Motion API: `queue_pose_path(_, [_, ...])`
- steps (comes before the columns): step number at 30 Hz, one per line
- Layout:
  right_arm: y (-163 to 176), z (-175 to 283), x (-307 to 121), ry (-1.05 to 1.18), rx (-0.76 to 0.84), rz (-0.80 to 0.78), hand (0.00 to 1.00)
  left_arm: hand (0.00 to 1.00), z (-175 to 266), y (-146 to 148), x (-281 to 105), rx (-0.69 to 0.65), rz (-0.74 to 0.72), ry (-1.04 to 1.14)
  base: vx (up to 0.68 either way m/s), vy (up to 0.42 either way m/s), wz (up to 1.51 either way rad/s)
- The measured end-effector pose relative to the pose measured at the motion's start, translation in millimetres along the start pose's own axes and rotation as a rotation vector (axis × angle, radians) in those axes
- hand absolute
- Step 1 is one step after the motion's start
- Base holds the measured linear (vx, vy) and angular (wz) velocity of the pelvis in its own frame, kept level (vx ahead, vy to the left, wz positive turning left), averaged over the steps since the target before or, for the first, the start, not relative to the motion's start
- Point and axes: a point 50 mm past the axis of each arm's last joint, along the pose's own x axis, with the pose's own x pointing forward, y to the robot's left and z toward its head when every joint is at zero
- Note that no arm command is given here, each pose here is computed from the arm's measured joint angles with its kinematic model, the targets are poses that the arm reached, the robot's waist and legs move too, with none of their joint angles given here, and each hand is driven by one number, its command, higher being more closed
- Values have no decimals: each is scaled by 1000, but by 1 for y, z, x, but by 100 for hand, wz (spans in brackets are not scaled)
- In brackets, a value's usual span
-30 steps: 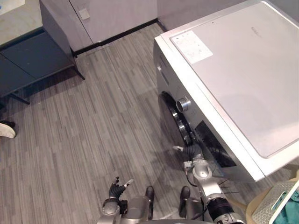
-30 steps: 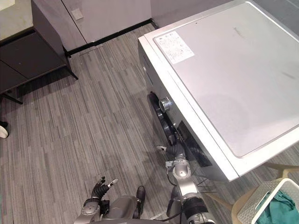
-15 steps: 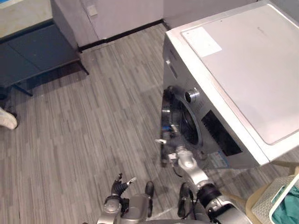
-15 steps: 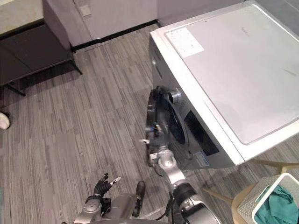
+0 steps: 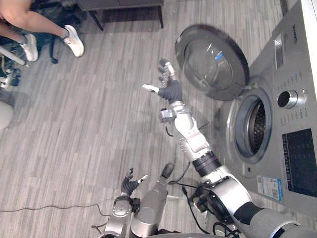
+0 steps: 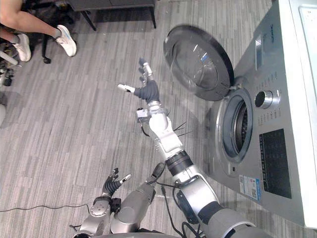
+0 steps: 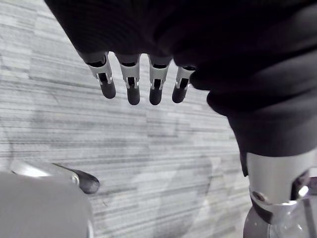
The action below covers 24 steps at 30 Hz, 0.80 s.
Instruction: Pick up the laundry basket with both hands and put the clothes into the washing machine.
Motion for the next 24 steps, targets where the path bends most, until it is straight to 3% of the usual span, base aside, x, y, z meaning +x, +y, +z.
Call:
queue_pose_path(4, [-11, -16, -48, 73, -58, 93, 0, 0, 65, -5, 27, 54, -31, -212, -71, 1, -79])
queue_pose_path(7, [-43, -19, -85, 129, -165, 61, 0, 0, 120, 4, 44, 121, 9, -381, -104, 26, -80])
queue_pose_path(10, [-81, -25, -114, 217, -247, -30, 0, 0, 158, 27, 56, 221, 106, -474, -91, 25, -82])
queue_pose_path(14, [-115, -39, -150, 370, -319, -78, 0, 0, 209, 98, 74, 439, 351, -484, -76, 3, -68])
queue_pose_path(16, [-120, -46, -169, 440, -311, -97, 0, 0, 238, 138, 69, 490, 496, -505, -28, -10, -24])
queue_pose_path(17, [-119, -49, -176, 459, -296, -108, 0, 0, 247, 144, 66, 515, 515, -525, -4, -6, -11])
queue_pose_path(20, [-112, -55, -181, 471, -257, -93, 0, 0, 246, 135, 69, 535, 499, -527, 5, 3, -11])
queue_pose_path(24, [-104, -52, -178, 426, -233, -76, 0, 0, 259, 152, 65, 586, 592, -514, -42, -7, -7])
